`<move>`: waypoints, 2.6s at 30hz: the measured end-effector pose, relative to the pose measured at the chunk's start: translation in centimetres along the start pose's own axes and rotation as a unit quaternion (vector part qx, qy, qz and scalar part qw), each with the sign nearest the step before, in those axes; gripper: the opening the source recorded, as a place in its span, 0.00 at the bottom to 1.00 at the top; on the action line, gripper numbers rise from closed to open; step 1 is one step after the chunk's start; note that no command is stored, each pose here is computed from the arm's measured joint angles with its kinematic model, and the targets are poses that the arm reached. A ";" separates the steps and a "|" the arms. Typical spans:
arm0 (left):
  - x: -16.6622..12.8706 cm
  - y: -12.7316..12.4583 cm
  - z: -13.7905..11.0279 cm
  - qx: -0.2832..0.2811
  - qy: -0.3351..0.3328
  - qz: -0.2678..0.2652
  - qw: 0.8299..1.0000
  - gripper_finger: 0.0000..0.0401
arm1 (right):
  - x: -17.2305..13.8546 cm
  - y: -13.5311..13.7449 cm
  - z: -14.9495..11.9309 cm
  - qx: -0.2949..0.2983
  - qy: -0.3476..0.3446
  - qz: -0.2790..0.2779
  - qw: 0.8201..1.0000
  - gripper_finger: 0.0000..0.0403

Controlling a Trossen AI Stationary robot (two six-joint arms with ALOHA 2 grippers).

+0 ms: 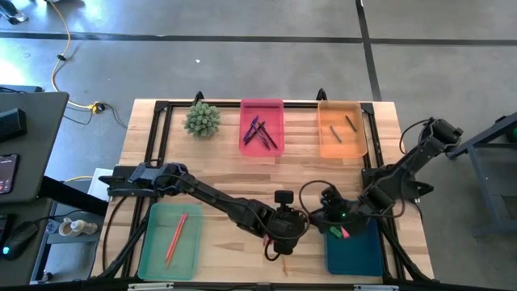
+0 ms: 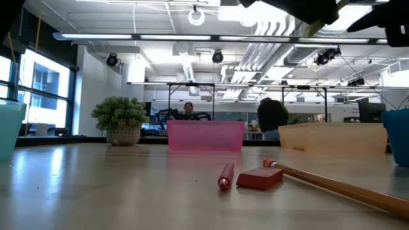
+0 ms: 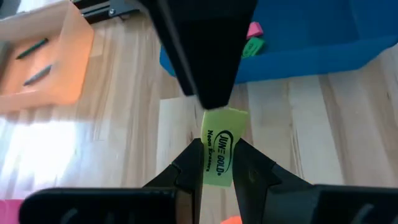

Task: Sort crayons/erasers/pens/pencils in bins
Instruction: Put the light green eraser into the blue bin

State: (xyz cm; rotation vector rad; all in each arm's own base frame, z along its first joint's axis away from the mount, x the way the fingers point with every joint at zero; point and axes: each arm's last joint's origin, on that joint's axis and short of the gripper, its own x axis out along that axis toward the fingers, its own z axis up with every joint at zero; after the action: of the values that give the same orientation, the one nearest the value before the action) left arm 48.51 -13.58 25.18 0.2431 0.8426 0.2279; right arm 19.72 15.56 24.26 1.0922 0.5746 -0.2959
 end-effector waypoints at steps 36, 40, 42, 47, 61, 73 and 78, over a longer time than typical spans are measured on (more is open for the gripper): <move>0.3 0.6 0.5 -0.018 -0.022 0.024 0.999 0.14 | 0.5 0.0 1.0 0.015 0.015 -0.006 1.000 0.02; 0.3 0.6 0.5 -0.018 -0.022 0.024 0.999 0.18 | 0.5 0.0 1.0 0.016 0.015 -0.007 1.000 0.02; 0.3 0.6 0.5 -0.018 -0.022 0.023 0.999 0.21 | 0.5 0.0 1.0 0.015 0.015 -0.009 1.000 0.01; 0.3 0.4 0.5 -0.018 -0.021 -0.003 1.000 0.31 | 0.6 -0.4 1.0 0.007 0.019 -0.025 1.000 0.01; -0.8 1.2 -1.0 -0.037 0.062 0.011 0.997 0.45 | -1.7 -2.2 1.2 -0.042 0.054 -0.098 0.993 0.01; -3.4 3.0 -3.8 -0.049 0.215 0.058 0.974 0.41 | -5.7 -4.0 1.1 -0.083 0.173 -0.148 0.970 0.01; -5.1 3.2 -5.3 -0.020 0.291 0.098 0.951 0.39 | -6.5 -5.0 1.0 -0.097 0.215 -0.194 0.952 0.01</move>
State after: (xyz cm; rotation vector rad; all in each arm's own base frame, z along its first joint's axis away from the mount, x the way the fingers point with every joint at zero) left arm 40.88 -11.36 26.30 0.2241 1.3992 0.5186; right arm 12.21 12.09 24.62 0.8474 1.1911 -0.3343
